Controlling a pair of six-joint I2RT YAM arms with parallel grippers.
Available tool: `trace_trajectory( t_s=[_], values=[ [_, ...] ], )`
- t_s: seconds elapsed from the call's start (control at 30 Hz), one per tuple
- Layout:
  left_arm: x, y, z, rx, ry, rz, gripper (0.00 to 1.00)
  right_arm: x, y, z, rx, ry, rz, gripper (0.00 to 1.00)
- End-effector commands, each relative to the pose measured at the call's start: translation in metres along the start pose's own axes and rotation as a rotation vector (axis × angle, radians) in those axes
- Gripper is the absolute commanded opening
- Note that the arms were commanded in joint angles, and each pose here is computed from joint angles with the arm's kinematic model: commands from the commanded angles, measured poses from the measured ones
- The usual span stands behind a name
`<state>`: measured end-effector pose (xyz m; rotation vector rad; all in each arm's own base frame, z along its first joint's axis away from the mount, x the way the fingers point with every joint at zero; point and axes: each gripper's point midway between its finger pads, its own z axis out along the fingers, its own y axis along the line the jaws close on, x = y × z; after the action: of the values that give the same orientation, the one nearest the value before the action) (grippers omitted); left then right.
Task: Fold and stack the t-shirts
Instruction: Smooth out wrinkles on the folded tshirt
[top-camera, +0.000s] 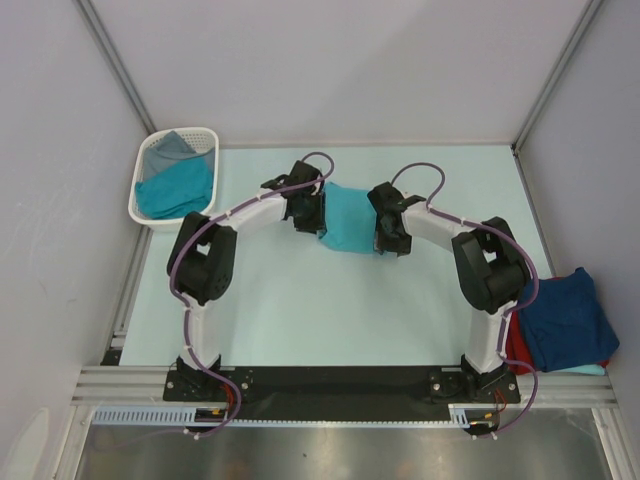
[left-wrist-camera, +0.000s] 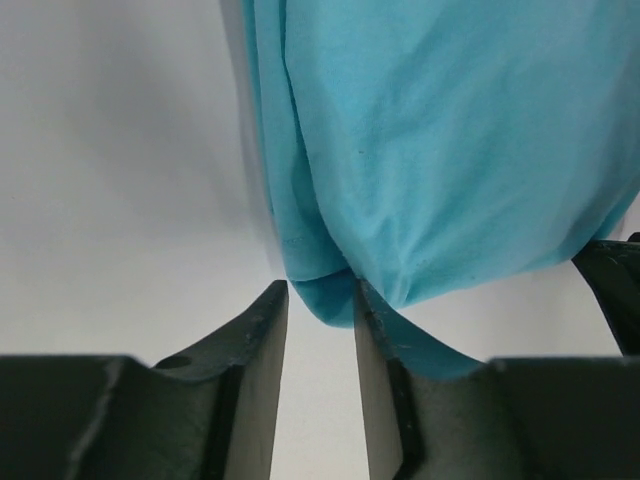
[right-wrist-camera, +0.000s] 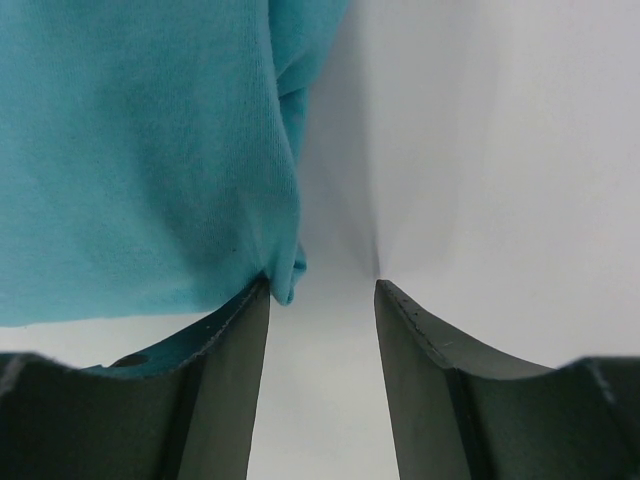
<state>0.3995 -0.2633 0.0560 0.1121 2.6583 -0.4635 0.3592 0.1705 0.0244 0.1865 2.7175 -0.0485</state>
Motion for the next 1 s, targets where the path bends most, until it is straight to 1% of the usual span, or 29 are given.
trace_trajectory(
  t_s=[0.0, 0.2, 0.3, 0.4, 0.67, 0.97],
  values=[
    [-0.035, -0.019, -0.038, 0.029, -0.12, 0.023, 0.4, -0.022, 0.009, -0.012, -0.031, -0.058, 0.021, 0.52],
    [-0.027, -0.014, -0.038, 0.008, -0.102, 0.015, 0.41, -0.02, 0.009, -0.009, -0.024, -0.049, 0.021, 0.52],
    [-0.027, -0.012, -0.047, -0.005, -0.122, 0.013, 0.41, -0.02, 0.008, -0.01, -0.023, -0.052, 0.022, 0.52],
    [-0.026, -0.017, -0.048, 0.016, -0.131, 0.019, 0.43, -0.021, 0.008, -0.009, -0.022, -0.052, 0.025, 0.52],
    [-0.007, -0.028, -0.002, 0.041, -0.019, 0.04, 0.41, -0.019, 0.011, 0.0, -0.021, -0.037, 0.02, 0.52],
    [0.001, -0.02, 0.014, 0.008, 0.017, 0.041, 0.38, -0.018, 0.01, 0.004, -0.017, -0.023, 0.015, 0.51]
  ],
)
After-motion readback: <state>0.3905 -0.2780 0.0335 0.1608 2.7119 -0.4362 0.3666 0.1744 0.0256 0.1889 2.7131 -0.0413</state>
